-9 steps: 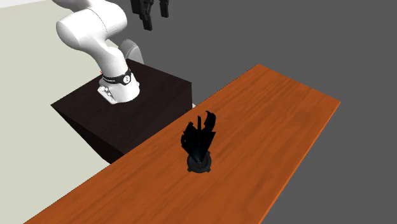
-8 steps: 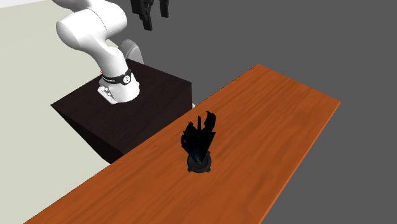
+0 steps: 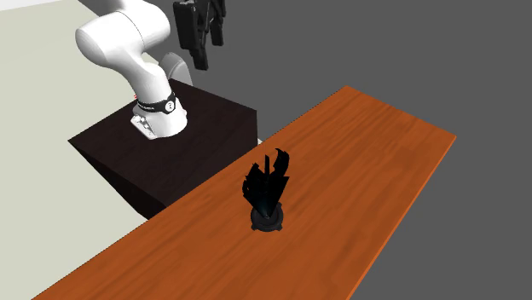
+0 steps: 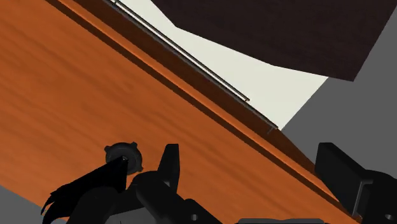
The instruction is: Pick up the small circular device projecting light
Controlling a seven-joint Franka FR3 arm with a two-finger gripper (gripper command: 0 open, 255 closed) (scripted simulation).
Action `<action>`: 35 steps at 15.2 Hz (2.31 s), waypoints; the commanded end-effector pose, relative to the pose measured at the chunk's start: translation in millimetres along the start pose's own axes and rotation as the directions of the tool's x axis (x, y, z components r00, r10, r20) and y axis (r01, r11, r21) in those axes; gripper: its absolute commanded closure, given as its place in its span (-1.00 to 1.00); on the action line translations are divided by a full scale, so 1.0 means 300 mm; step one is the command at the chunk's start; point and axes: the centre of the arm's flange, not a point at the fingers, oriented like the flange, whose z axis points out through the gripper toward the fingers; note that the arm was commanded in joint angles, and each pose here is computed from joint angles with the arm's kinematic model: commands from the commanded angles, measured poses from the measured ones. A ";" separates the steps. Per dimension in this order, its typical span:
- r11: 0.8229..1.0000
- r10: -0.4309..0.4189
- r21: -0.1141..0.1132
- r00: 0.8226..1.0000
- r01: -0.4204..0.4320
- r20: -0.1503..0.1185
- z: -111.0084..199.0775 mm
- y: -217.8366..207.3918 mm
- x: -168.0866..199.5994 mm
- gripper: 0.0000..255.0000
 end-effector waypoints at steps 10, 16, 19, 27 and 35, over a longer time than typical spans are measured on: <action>0.948 -0.319 -0.017 0.948 0.319 0.008 0.038 0.396 0.257 -1.00; 0.878 -0.478 -0.024 0.878 0.478 0.014 0.058 0.573 0.446 -1.00; 0.875 -0.484 -0.024 0.875 0.484 0.014 0.093 0.580 0.456 -1.00; 0.875 -0.484 -0.025 0.875 0.484 0.014 0.193 0.582 0.461 1.00; 0.875 -0.484 -0.025 0.875 0.484 0.014 0.194 0.582 0.460 1.00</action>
